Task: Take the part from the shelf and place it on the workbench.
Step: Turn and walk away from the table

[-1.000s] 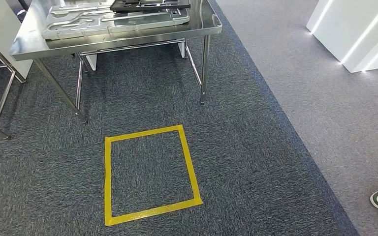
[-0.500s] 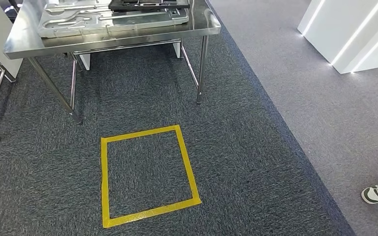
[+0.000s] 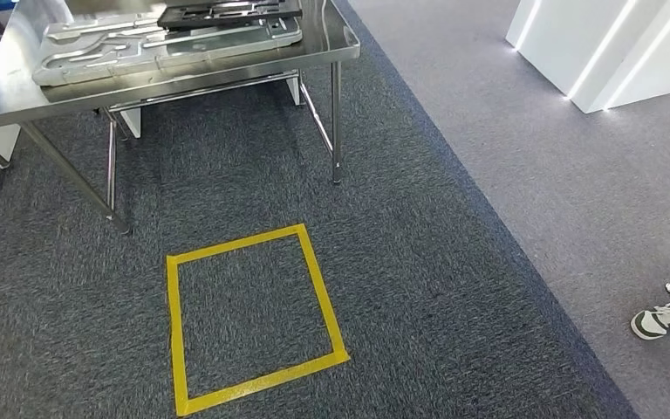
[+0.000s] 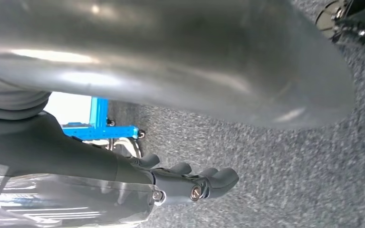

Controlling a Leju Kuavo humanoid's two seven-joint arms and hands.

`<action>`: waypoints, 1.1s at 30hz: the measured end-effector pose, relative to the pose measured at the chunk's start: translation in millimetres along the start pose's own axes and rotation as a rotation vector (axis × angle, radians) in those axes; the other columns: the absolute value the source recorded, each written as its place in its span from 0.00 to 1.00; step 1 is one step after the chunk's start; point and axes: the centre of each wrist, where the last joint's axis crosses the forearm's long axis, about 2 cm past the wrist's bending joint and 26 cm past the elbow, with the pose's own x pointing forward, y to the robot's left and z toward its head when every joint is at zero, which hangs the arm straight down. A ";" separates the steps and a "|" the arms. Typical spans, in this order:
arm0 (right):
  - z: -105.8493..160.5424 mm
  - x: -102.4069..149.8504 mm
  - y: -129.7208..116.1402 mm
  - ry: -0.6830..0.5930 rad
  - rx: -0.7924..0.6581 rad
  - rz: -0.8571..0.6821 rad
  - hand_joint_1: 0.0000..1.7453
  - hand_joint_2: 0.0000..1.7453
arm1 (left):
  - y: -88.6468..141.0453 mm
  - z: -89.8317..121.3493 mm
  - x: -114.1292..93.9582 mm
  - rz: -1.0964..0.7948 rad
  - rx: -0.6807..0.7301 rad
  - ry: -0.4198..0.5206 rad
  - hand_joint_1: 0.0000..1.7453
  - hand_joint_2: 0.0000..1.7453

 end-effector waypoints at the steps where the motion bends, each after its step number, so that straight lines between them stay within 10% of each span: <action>1: 0.2 0.2 0.9 0.002 -0.004 -0.001 0.00 0.00 | -0.2 0.3 -0.8 -0.004 -0.001 0.002 0.00 0.00; 33: 0.9 1.5 4.2 0.010 0.033 -0.226 0.00 0.00 | -1.5 0.6 -0.8 -0.049 -0.006 0.033 0.00 0.00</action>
